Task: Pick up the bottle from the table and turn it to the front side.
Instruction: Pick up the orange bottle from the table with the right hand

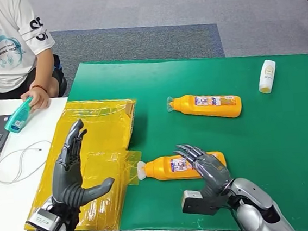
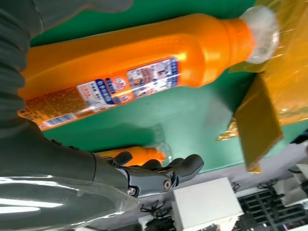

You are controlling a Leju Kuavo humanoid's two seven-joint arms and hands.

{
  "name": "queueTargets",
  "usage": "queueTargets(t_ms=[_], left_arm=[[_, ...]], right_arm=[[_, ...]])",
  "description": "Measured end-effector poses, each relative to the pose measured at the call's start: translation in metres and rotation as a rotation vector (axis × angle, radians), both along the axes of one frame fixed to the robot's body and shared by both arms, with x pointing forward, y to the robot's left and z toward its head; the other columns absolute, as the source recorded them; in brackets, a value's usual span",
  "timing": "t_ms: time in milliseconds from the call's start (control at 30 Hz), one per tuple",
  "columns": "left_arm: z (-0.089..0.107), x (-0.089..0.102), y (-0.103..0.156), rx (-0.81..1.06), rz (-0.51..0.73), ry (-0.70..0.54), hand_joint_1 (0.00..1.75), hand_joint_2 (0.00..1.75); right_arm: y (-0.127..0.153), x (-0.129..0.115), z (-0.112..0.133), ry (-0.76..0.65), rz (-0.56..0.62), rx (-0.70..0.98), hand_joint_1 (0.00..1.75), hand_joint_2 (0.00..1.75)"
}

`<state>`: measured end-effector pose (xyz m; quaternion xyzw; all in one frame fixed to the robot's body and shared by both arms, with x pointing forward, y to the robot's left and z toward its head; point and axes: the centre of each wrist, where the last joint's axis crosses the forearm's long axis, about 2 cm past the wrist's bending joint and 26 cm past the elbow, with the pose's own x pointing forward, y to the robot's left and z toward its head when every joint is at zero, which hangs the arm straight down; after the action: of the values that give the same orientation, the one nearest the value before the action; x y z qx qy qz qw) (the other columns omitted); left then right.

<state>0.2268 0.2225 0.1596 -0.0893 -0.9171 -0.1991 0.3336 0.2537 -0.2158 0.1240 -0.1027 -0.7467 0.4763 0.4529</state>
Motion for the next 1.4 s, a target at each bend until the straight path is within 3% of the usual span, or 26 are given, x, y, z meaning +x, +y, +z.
queueTargets(t_ms=[400,800,1400], left_arm=[[-0.003,0.000,-0.001,0.003,-0.018,0.013,0.00,1.75],[-0.002,0.008,-0.008,0.000,-0.049,0.012,0.00,1.75],[-0.004,0.011,-0.012,-0.008,-0.065,0.019,0.00,1.75]], right_arm=[[-0.007,0.015,-0.003,0.018,-0.065,-0.146,0.00,1.75],[-0.002,0.028,-0.024,0.104,-0.029,-0.250,0.00,1.75],[0.002,0.046,-0.028,0.128,0.003,-0.316,0.02,1.75]])
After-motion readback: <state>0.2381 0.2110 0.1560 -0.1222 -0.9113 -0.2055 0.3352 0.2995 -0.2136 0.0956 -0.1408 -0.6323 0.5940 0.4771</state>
